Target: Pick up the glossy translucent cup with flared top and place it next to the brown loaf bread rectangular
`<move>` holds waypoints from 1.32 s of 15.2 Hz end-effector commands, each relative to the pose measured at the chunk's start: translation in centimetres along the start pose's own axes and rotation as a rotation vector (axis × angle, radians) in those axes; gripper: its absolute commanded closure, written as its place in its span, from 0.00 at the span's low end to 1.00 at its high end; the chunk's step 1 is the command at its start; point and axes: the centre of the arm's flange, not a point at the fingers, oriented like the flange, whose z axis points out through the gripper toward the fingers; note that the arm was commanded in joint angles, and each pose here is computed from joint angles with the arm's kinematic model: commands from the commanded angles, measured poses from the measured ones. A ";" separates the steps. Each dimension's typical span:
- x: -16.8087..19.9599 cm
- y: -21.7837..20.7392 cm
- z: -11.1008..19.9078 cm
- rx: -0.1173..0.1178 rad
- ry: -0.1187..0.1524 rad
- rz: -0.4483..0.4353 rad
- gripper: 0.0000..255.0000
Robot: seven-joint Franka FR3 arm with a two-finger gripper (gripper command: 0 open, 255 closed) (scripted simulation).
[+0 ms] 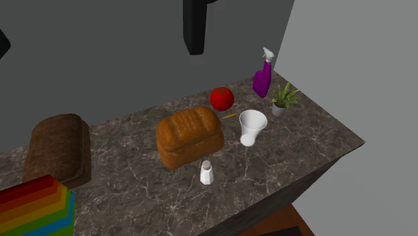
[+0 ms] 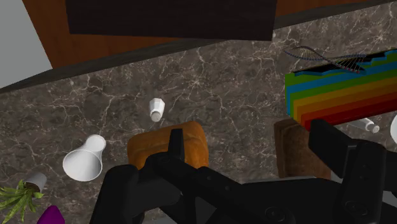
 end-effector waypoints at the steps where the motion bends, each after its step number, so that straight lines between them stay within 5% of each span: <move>1: 0.0 0.0 0.0 0.000 0.000 0.000 0.00; 20: 11.8 8.0 19.6 -0.153 0.010 0.050 0.00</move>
